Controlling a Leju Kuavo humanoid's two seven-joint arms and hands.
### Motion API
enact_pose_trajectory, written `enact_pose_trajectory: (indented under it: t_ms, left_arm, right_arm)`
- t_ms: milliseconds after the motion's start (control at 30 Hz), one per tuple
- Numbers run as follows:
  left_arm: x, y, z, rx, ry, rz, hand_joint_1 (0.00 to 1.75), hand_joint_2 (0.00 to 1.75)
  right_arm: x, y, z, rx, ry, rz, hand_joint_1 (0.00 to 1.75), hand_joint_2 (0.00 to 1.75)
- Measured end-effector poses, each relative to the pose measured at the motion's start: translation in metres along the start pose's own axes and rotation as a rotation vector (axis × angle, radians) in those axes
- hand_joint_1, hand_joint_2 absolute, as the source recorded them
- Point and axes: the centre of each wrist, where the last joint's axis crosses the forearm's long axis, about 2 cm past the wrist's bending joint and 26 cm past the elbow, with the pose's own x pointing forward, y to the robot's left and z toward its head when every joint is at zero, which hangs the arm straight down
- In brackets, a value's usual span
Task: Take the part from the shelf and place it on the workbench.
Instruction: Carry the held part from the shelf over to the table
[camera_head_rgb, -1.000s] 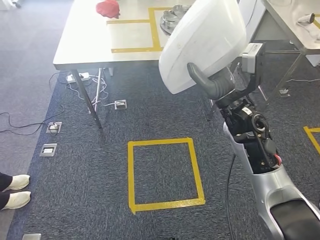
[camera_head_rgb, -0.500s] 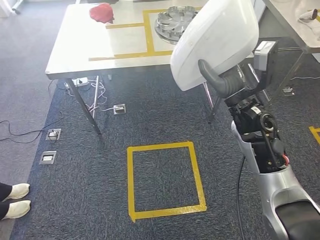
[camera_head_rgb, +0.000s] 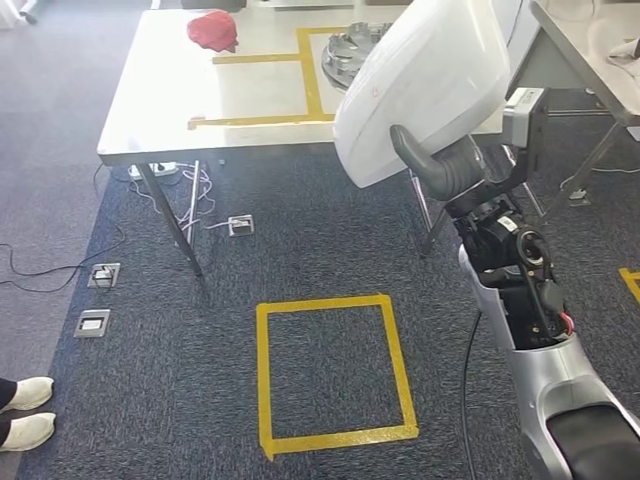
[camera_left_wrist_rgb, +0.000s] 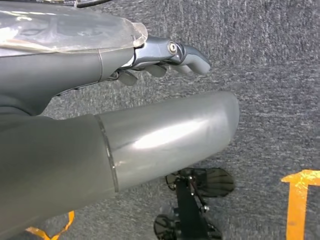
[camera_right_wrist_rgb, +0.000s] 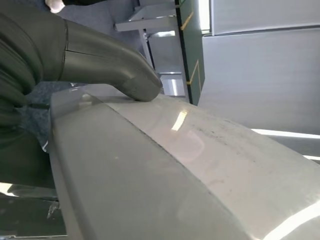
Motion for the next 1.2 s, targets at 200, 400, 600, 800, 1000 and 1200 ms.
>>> enact_pose_trajectory:
  t_ms: [200,400,600,800,1000,1200]
  left_arm:
    - [-0.0011,-0.0001,0.0003,-0.001,0.001,0.000,0.00,0.00]
    - [0.0000,0.0001,0.0000,-0.001,-0.002,0.000,0.00,0.00]
    - [-0.0016,0.0007,0.0004,-0.001,0.001,-0.001,0.00,0.00]
    - [-0.0009,0.0045,0.0003,0.004,0.000,-0.006,0.00,0.00]
    - [-0.0003,0.0029,0.0001,-0.001,-0.001,-0.006,0.00,0.00]
    - [-0.0015,0.0020,0.0004,-0.001,0.001,-0.002,0.00,0.00]
  right_arm:
    - [0.0011,-0.0005,-0.0013,0.000,-0.002,0.003,1.75,1.75]
    - [0.0040,-0.0008,-0.0035,0.000,-0.013,0.007,1.75,1.75]
    - [0.0039,-0.0004,-0.0033,0.001,-0.012,0.007,1.75,1.75]
    - [0.0032,-0.0003,-0.0022,-0.004,-0.007,0.006,1.75,1.75]
    - [0.0044,-0.0012,-0.0029,0.003,-0.011,0.008,1.75,1.75]
    - [0.0043,-0.0018,-0.0043,0.007,-0.012,0.009,1.75,1.75]
